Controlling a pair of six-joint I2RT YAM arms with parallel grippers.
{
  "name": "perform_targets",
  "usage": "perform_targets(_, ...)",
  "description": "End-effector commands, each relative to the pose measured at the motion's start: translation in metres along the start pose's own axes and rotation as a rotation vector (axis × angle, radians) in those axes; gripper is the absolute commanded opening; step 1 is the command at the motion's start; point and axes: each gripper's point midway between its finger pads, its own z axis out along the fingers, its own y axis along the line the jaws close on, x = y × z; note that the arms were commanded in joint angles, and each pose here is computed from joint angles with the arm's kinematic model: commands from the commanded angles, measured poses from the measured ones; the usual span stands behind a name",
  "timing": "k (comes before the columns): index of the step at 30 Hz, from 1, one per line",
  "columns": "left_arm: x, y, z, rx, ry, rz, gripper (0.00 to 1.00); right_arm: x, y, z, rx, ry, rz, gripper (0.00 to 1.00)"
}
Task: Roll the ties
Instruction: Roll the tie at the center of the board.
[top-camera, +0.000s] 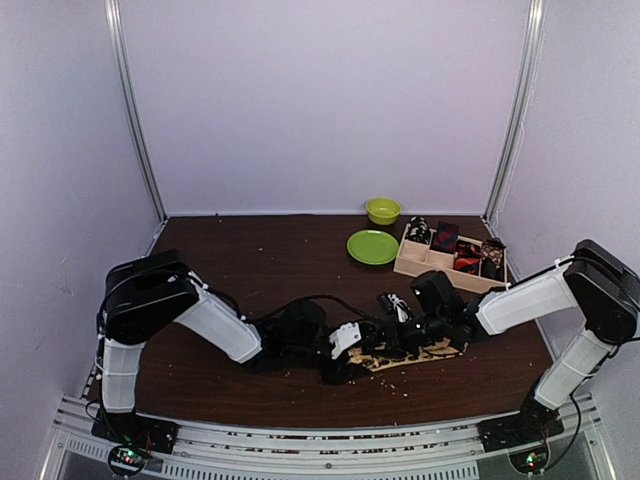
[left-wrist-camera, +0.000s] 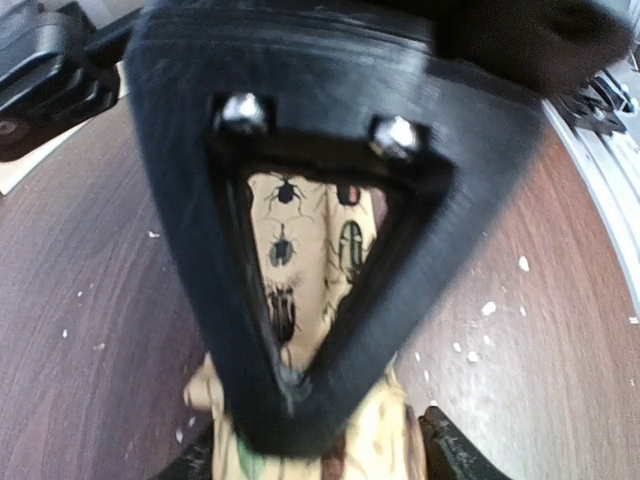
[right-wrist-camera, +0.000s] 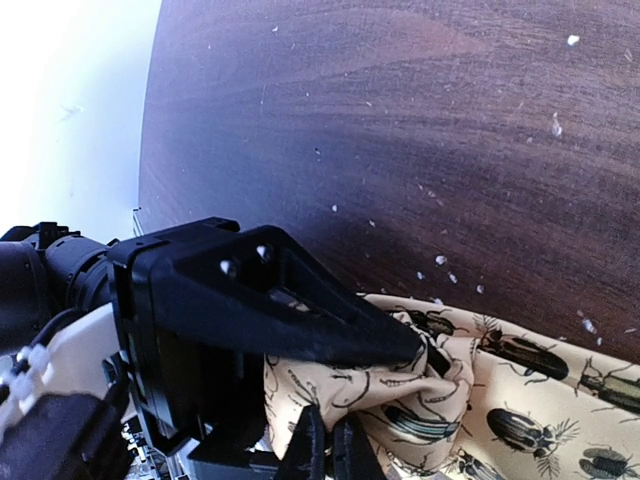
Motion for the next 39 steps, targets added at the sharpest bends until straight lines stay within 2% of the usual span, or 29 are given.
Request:
perform_targets(1, 0.007, 0.002, -0.016, -0.016, 0.003, -0.022, 0.64, 0.028, -0.058, -0.003, 0.165, 0.049, 0.085, 0.00)
perform_targets(11, -0.018, 0.005, -0.015, -0.020, -0.118, -0.021, 0.78, 0.025, -0.083, -0.023, 0.206, 0.018, 0.102, 0.00)
perform_targets(25, -0.035, 0.013, 0.021, -0.001, -0.229, -0.177, 0.75, 0.031, -0.095, -0.031, 0.228, 0.007, 0.099, 0.00)
perform_targets(39, -0.043, 0.013, 0.037, 0.003, -0.185, -0.005, 0.75, 0.027, -0.092, -0.025, 0.214, 0.016, 0.100, 0.00)
